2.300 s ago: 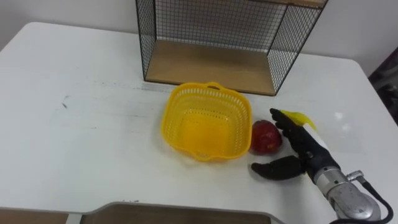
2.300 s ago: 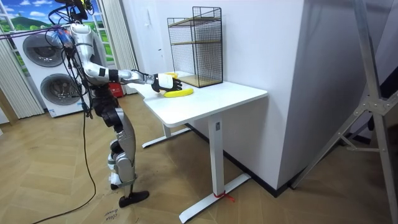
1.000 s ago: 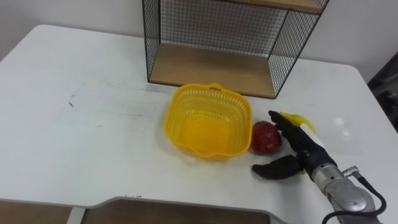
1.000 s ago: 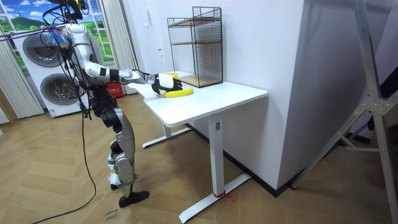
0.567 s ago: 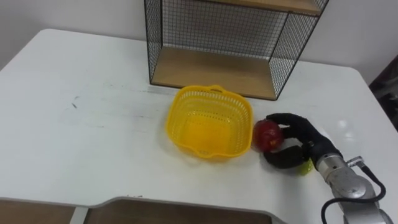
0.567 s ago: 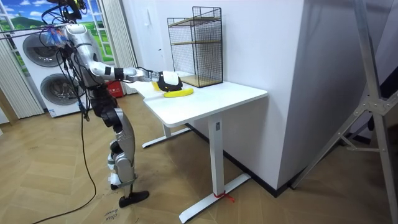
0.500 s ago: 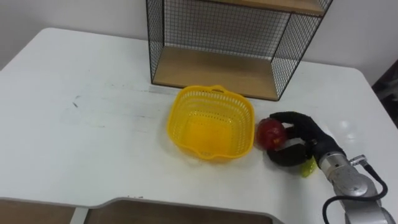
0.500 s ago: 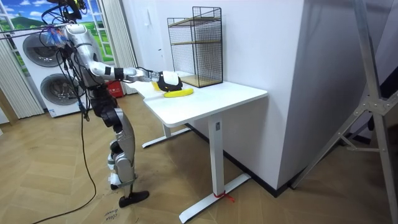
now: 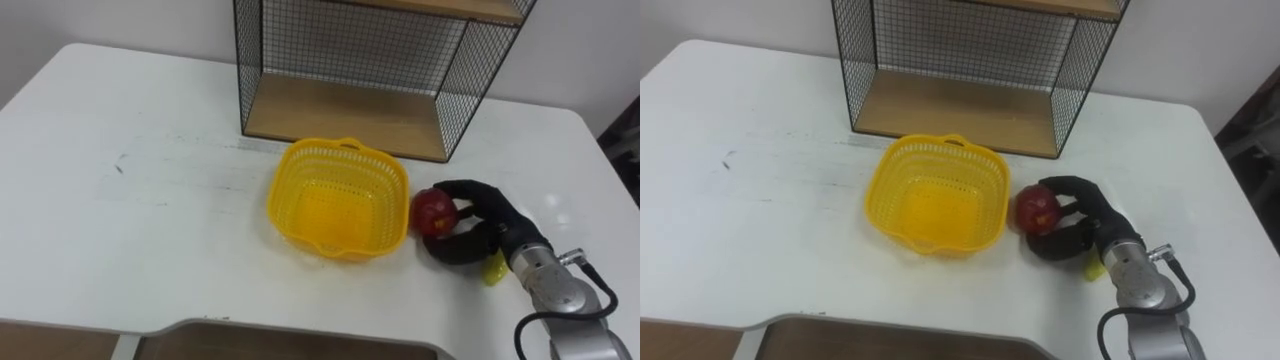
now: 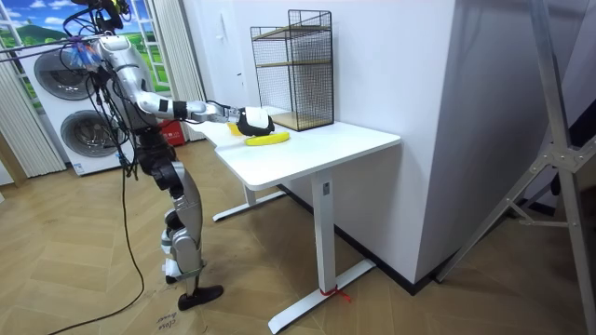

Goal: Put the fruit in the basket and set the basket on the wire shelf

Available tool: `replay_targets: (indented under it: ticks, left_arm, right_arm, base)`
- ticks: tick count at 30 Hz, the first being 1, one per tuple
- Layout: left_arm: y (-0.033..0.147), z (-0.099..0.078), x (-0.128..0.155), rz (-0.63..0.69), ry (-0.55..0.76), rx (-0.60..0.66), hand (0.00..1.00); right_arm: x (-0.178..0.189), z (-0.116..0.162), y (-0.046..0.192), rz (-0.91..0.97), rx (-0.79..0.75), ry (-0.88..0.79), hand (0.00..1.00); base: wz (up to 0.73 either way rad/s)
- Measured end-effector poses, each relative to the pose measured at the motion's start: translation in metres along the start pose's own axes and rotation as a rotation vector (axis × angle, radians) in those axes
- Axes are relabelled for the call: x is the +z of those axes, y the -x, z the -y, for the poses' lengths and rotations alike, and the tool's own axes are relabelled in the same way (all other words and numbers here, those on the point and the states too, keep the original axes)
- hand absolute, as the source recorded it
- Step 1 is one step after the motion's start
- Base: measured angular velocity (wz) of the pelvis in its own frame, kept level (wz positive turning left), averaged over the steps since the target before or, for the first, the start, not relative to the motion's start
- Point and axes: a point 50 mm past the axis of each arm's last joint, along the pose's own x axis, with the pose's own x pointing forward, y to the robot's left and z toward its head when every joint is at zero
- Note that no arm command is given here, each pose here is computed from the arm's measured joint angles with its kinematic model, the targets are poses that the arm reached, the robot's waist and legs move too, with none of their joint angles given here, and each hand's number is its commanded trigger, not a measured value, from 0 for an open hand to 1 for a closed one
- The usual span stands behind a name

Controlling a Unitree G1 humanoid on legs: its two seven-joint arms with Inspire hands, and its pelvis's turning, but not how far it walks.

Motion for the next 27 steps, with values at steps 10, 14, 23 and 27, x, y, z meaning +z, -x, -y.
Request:
replay_targets:
  ticks: [10,14,23,27]
  left_arm:
    - [0.001,-0.001,-0.005,-0.012,0.013,0.004,0.00]
    - [0.000,-0.002,-0.005,-0.005,0.021,0.011,0.00]
    - [0.002,-0.002,-0.014,-0.019,0.021,0.016,0.00]
    - [0.002,-0.001,-0.015,-0.022,0.020,0.018,0.00]
  right_arm:
    - [-0.003,-0.002,0.003,0.001,0.004,-0.010,1.00]
    - [-0.004,-0.002,0.004,0.002,0.000,-0.017,1.00]
    - [-0.015,0.000,0.012,-0.019,-0.036,-0.101,1.00]
    - [-0.016,0.001,0.012,-0.017,-0.052,-0.126,1.00]
  base:
    - [0.00]
    - [0.00]
    - [0.01]
    - [0.00]
